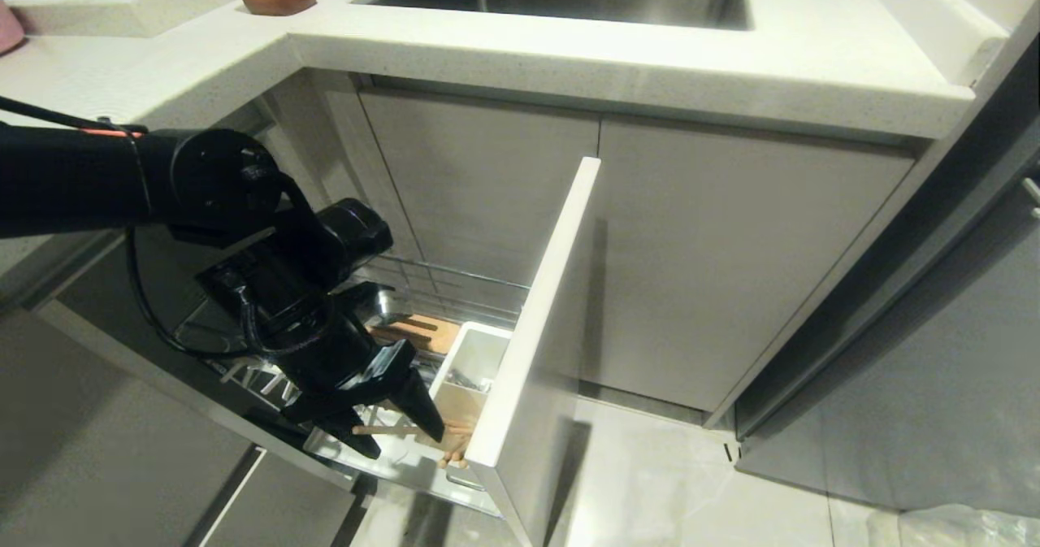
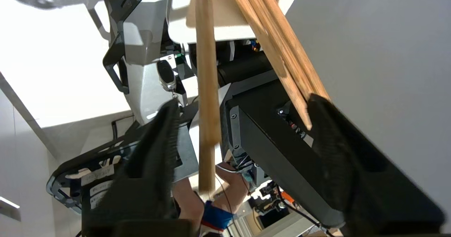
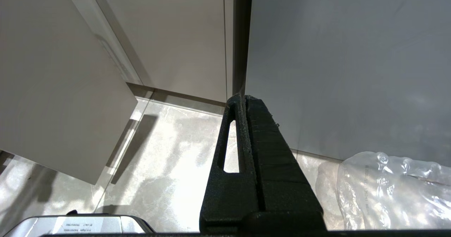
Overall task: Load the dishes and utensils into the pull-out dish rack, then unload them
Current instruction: Pick up the spoon and place it in the cupboard
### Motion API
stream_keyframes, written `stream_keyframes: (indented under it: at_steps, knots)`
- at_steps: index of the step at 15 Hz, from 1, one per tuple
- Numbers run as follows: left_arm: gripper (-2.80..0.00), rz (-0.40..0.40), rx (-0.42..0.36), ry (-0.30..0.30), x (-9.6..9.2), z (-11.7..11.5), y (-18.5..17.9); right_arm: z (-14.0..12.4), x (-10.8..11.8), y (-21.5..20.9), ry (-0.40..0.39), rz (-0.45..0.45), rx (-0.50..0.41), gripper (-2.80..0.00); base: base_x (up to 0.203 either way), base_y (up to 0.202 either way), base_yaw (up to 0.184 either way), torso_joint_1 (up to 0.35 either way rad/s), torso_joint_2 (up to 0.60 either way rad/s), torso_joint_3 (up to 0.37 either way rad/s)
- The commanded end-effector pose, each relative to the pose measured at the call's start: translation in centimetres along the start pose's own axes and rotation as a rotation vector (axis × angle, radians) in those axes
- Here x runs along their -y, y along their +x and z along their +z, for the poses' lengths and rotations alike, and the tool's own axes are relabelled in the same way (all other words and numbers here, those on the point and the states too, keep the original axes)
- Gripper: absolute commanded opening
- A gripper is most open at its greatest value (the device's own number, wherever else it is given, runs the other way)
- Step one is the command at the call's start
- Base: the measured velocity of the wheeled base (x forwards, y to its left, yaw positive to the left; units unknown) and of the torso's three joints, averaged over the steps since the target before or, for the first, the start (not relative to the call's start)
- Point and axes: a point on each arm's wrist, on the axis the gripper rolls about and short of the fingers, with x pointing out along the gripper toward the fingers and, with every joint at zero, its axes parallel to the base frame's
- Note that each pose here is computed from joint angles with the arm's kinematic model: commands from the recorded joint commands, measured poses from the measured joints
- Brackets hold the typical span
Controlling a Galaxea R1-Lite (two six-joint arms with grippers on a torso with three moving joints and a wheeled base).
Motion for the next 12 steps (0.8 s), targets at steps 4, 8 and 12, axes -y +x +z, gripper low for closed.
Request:
stream_keyframes:
  at_steps: [4, 8, 12]
  knots:
    - [-1.94, -0.035, 0.126, 0.049, 0.8, -4.7, -5.0, 0.0, 0.0, 0.0, 0.0, 0.0, -0.001, -2.8, 0.0, 0.0, 0.0, 0.0, 0.0, 0.0]
    - [-2.8, -0.081, 0.365, 0.164, 1.6, -11.4, -10.8, 0.0, 0.0, 0.0, 0.0, 0.0, -0.001, -2.8, 0.0, 0.0, 0.0, 0.0, 0.0, 0.0]
    - [-2.8, -0.149, 0.671, 0.352, 2.1, -19.0, -15.8, 0.0, 0.0, 0.0, 0.0, 0.0, -0.001, -2.8, 0.0, 0.0, 0.0, 0.0, 0.0, 0.0]
